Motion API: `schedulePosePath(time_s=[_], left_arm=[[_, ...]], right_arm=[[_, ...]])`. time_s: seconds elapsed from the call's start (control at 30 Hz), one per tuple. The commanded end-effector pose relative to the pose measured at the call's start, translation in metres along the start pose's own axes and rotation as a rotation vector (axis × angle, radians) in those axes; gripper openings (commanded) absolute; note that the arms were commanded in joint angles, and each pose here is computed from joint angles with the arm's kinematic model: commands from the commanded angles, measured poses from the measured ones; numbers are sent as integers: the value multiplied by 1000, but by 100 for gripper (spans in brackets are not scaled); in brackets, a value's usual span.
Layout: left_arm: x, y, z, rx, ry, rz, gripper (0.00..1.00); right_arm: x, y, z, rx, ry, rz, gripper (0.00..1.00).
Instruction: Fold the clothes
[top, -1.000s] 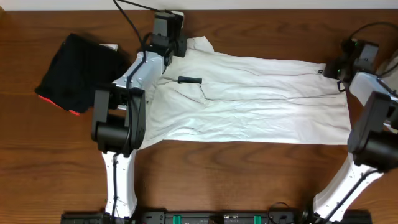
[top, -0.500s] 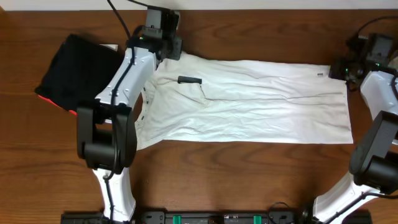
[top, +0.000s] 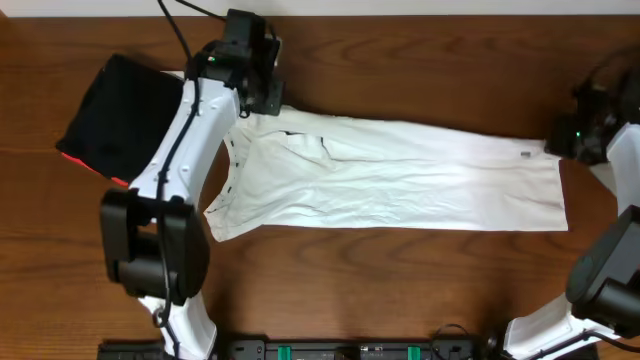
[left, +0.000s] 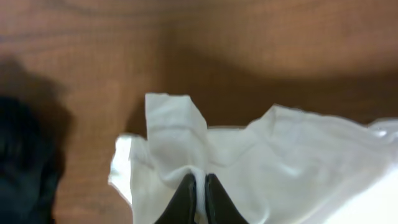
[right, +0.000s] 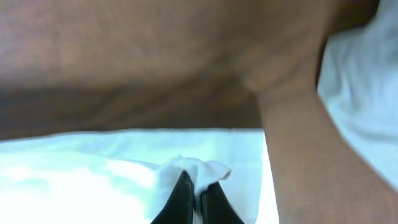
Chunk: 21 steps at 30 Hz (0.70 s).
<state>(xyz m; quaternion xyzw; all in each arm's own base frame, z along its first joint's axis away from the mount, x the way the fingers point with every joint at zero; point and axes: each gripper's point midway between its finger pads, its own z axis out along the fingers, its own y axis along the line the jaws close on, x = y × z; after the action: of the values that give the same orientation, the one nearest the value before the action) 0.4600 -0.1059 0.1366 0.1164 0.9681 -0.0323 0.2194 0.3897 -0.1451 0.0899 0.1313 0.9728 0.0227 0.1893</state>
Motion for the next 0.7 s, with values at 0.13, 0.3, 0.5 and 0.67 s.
schedulePosePath(time_s=[0.13,0.3,0.5,0.67], left_arm=[[40,1,-20,-12,158,-112,6],[67,1,-24,-28,270,-198,6],[88,0,-21,-47,341,-279,6],[110,0,-13,-58,405,-295,6]], right_arm=[[17,-6,-12,-39,60,39,1],[38,-2,-15,-51,145,54,1],[56,-7,-17,-8,220,96,1],[66,-18,-18,58,257,114,1]])
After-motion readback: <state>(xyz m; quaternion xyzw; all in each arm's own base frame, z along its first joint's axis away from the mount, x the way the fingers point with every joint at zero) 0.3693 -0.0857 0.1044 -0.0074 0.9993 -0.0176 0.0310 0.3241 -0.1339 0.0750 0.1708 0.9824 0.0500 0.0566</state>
